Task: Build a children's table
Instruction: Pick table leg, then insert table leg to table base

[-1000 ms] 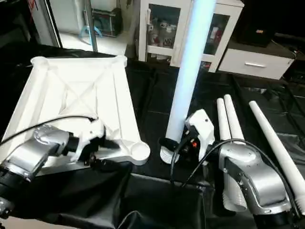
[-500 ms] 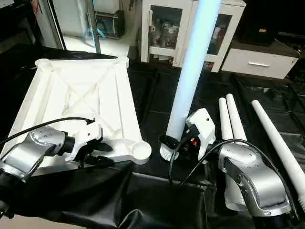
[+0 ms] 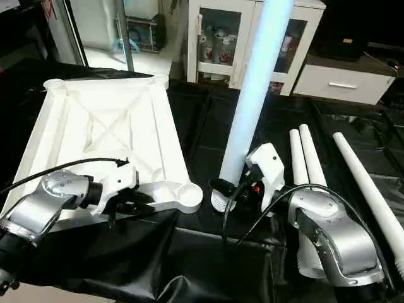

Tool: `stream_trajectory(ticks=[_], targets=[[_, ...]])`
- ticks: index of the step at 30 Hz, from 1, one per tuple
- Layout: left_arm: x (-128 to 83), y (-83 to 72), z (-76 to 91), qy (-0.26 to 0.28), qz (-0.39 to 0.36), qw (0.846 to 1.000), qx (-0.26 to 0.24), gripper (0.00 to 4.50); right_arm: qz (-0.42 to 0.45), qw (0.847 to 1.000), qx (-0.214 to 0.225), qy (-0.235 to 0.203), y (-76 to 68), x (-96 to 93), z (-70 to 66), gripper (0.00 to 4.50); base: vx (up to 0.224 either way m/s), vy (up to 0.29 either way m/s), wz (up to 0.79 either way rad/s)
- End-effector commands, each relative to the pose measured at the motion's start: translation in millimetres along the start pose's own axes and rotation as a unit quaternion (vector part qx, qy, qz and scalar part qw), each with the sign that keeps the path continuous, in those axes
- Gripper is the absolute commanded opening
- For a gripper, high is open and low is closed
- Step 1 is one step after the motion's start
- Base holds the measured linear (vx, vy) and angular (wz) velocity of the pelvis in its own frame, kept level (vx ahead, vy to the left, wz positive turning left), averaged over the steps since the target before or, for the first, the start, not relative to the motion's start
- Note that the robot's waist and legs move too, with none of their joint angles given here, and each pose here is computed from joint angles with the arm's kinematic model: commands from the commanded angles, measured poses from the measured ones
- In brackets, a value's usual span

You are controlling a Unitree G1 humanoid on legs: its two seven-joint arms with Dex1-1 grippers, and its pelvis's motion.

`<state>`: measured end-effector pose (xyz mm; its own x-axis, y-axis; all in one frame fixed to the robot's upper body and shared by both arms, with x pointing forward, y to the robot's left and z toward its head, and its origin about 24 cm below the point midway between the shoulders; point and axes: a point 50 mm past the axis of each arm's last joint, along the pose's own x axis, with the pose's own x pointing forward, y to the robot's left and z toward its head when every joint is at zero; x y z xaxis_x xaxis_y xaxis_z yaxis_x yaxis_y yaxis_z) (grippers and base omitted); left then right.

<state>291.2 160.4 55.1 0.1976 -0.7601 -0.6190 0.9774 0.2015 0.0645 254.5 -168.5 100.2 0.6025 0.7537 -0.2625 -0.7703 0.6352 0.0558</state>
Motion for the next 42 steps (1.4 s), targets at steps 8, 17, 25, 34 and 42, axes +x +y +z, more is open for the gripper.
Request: stream_trajectory(ticks=[8,17,25,34,42], targets=[[16.6,-21.0,2.2,-0.013,-0.058,0.998,0.001,0.14,-0.004,1.000,-0.003,-0.025,-2.1,1.1,10.8,1.85,0.000,0.000,0.00],[22.5,-25.4,9.4,-0.016,-0.074,0.997,0.021,0.00,0.032,0.998,0.032,-0.042,5.7,9.1,11.8,1.85,0.000,0.000,0.00],[28.4,-28.0,15.5,-0.020,-0.084,0.996,0.034,0.00,0.048,0.997,0.045,-0.030,5.6,18.7,9.3,1.85,0.000,0.000,0.00],[30.4,-27.2,17.8,-0.008,-0.093,0.994,0.055,0.00,0.081,0.994,0.066,-0.007,6.5,23.8,5.7,1.85,0.000,0.000,0.00],[30.8,-27.5,20.2,-0.009,-0.096,0.994,0.061,0.00,0.092,0.994,0.061,0.015,4.5,31.3,2.6,1.85,0.000,0.000,0.00]])
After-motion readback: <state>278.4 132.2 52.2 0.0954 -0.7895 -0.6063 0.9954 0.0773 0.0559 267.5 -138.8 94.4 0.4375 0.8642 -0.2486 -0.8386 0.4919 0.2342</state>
